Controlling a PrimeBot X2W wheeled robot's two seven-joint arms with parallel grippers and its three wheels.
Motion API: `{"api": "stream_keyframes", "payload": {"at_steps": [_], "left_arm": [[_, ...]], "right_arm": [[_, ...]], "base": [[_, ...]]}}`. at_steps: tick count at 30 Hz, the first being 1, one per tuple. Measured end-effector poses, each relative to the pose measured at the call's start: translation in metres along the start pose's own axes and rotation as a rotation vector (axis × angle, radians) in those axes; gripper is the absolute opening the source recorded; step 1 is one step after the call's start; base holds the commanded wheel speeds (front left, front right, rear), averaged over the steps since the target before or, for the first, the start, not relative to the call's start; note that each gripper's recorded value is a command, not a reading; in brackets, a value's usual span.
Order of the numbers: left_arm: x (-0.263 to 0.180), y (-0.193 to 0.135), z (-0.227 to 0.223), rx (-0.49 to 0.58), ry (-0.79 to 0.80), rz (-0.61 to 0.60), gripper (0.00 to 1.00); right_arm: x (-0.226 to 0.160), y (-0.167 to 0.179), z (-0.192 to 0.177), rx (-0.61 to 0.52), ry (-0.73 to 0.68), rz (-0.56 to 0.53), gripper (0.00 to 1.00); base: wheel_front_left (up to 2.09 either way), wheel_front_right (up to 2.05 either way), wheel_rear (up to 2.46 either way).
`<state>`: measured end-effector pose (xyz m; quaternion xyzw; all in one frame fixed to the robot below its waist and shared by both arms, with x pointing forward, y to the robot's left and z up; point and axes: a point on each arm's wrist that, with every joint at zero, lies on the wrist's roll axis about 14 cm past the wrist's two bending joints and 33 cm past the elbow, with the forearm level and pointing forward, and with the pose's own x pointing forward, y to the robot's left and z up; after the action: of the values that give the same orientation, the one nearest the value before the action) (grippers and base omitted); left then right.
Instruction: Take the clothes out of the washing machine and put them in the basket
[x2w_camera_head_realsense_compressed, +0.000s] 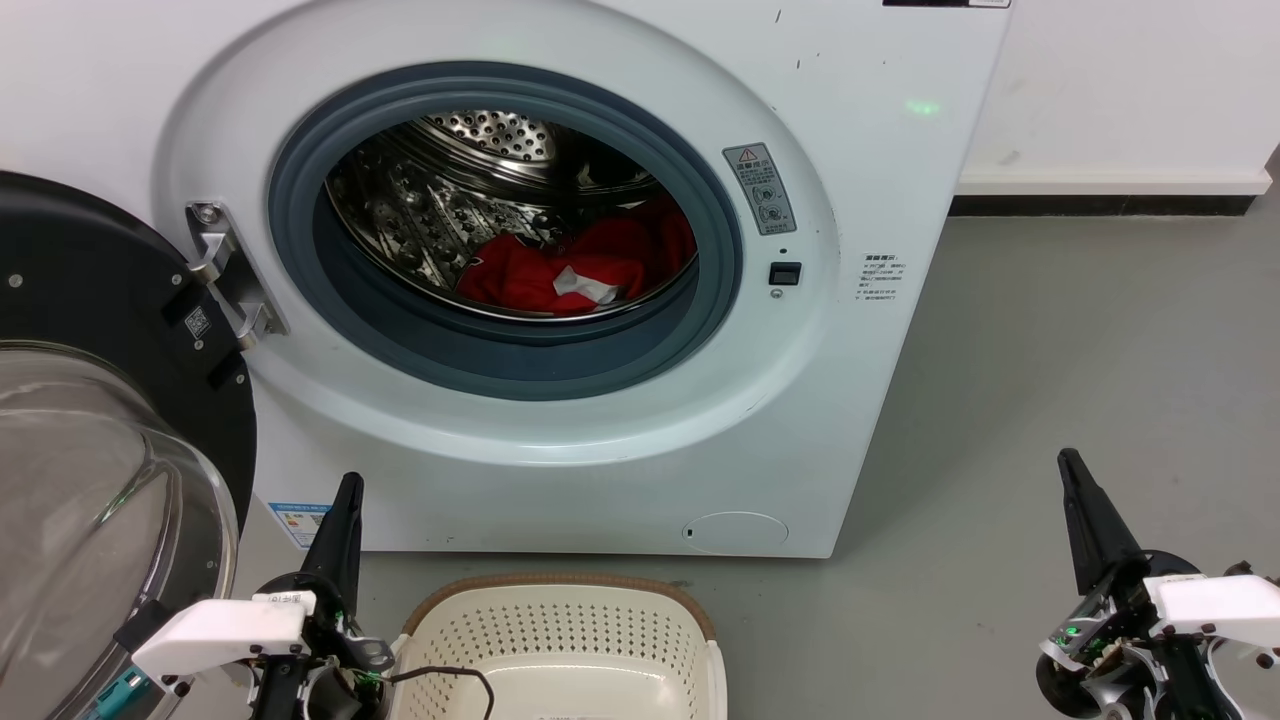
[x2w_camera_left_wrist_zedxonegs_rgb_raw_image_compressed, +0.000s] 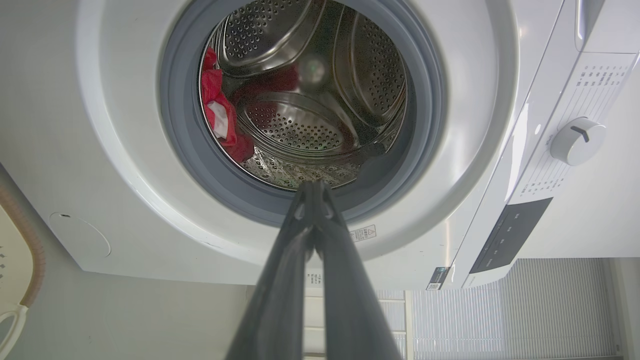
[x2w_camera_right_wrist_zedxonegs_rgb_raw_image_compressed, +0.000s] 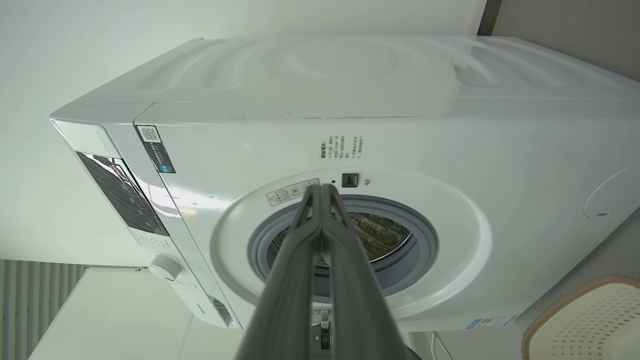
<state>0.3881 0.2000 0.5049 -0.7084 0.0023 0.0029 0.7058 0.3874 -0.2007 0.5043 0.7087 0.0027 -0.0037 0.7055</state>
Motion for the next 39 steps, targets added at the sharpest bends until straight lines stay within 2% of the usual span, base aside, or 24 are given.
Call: {"api": "stream_keyframes", "payload": {"at_steps": [25,26,31,39], "left_arm": [[0.0,0.0,0.0,0.0,0.0,0.0,0.0],[0.0,0.0,0.0,0.0,0.0,0.0,1.0],[-0.007,0.016,-0.002,-0.003,0.0,0.047,1.0],[-0.004,0.014,-0.009,0.027,-0.001,0.041,1.0]], "right_arm": [[0.0,0.0,0.0,0.0,0.0,0.0,0.0],[0.0,0.0,0.0,0.0,0.0,0.0,1.0],[-0.007,-0.015,0.001,0.002,-0.009,-0.044,1.0],[-0.006,-0.01,0.001,-0.038,-0.029,-0.03,1.0]], "base": [[0.0,0.0,0.0],[0.0,0.0,0.0],[0.0,0.0,0.0],[0.0,0.0,0.0]]}}
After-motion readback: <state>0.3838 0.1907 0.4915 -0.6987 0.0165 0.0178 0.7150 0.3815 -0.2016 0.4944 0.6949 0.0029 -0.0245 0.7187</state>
